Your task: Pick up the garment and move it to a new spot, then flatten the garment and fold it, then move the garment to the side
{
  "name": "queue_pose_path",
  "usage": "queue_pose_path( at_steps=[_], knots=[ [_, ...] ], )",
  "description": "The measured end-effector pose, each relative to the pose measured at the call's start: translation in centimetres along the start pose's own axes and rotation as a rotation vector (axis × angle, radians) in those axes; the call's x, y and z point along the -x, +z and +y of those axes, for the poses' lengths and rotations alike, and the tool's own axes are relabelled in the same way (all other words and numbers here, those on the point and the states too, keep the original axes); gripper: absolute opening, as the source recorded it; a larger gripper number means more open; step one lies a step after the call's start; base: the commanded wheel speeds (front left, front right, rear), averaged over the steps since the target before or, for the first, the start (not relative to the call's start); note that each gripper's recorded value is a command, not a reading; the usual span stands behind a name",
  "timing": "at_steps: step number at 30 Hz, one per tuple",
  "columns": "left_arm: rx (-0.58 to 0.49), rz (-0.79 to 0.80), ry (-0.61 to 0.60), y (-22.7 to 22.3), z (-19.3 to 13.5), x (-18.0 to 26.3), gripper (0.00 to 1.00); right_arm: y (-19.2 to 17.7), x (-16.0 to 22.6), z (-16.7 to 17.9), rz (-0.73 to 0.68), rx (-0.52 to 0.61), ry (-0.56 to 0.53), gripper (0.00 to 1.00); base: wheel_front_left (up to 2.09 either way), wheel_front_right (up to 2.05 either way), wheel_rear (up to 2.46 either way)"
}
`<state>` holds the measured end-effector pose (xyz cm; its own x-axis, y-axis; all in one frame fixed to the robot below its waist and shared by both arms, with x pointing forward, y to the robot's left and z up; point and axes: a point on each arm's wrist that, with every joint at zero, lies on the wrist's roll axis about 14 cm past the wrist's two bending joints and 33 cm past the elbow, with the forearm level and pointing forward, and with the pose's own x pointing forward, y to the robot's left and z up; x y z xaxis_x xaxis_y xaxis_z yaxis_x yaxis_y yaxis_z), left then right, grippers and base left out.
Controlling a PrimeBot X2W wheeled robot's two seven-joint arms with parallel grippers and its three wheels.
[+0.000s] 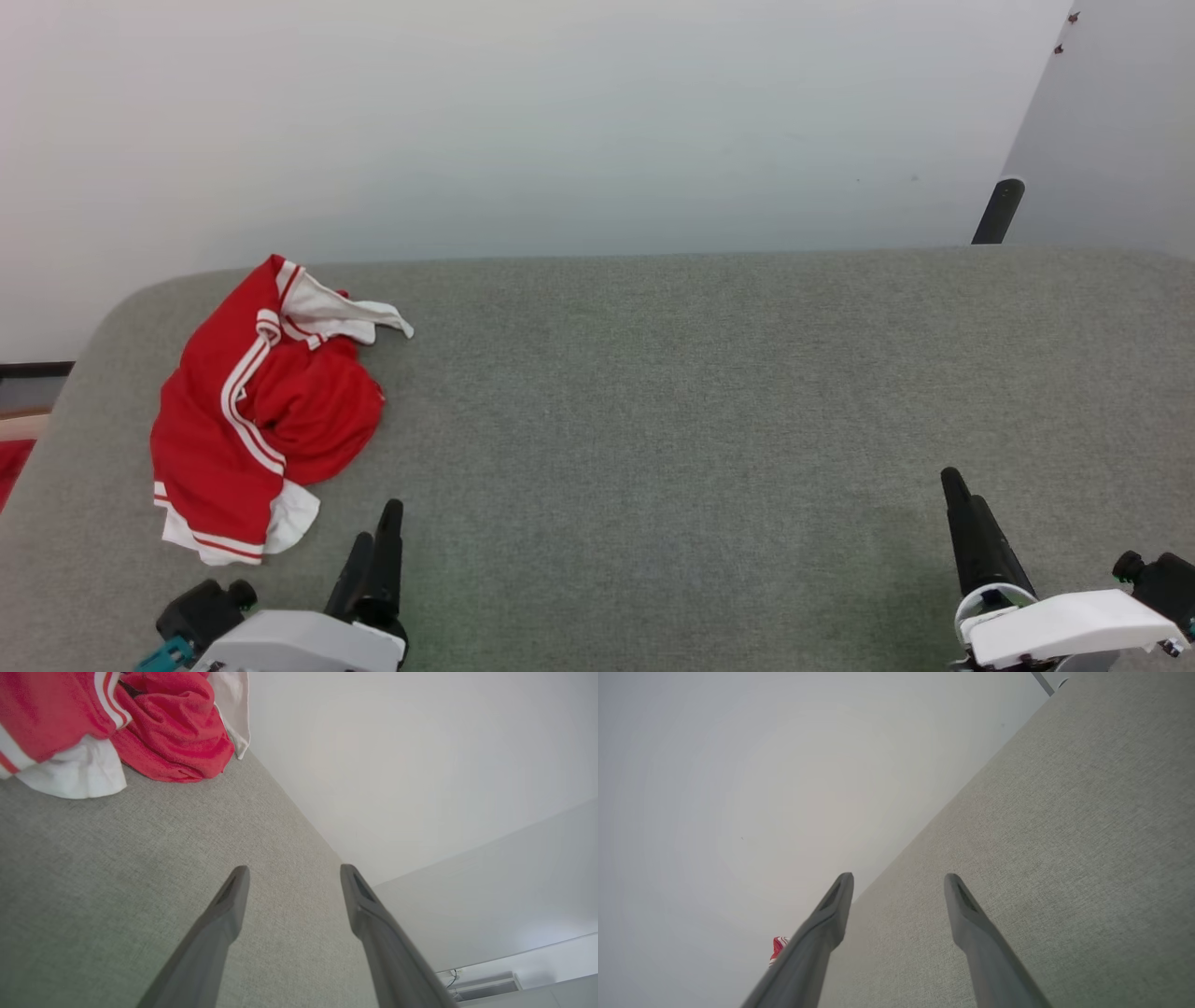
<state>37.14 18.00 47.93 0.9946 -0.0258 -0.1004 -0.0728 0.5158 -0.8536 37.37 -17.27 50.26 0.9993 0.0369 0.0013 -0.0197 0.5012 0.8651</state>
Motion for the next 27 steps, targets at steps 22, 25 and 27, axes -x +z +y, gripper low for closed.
queue_pose_path(
  at_steps=[22, 25, 27],
  knots=[
    [-0.531, -0.065, -0.077, 1.0, -2.1, 0.5, 1.0, -0.3, 0.5, -0.2, -0.009, 0.474, 0.013, 1.0, 0.0, 0.0, 0.0],
    [-0.568, -0.077, -0.092, 1.1, -2.4, 0.6, 1.0, -0.4, 0.5, 0.0, -0.01, 0.5, 0.022, 1.0, 0.0, 0.0, 0.0],
    [-0.596, -0.085, -0.1, 1.1, -2.6, 0.7, 1.0, -0.4, 0.5, 0.2, -0.012, 0.517, 0.027, 1.0, 0.0, 0.0, 0.0]
  ],
)
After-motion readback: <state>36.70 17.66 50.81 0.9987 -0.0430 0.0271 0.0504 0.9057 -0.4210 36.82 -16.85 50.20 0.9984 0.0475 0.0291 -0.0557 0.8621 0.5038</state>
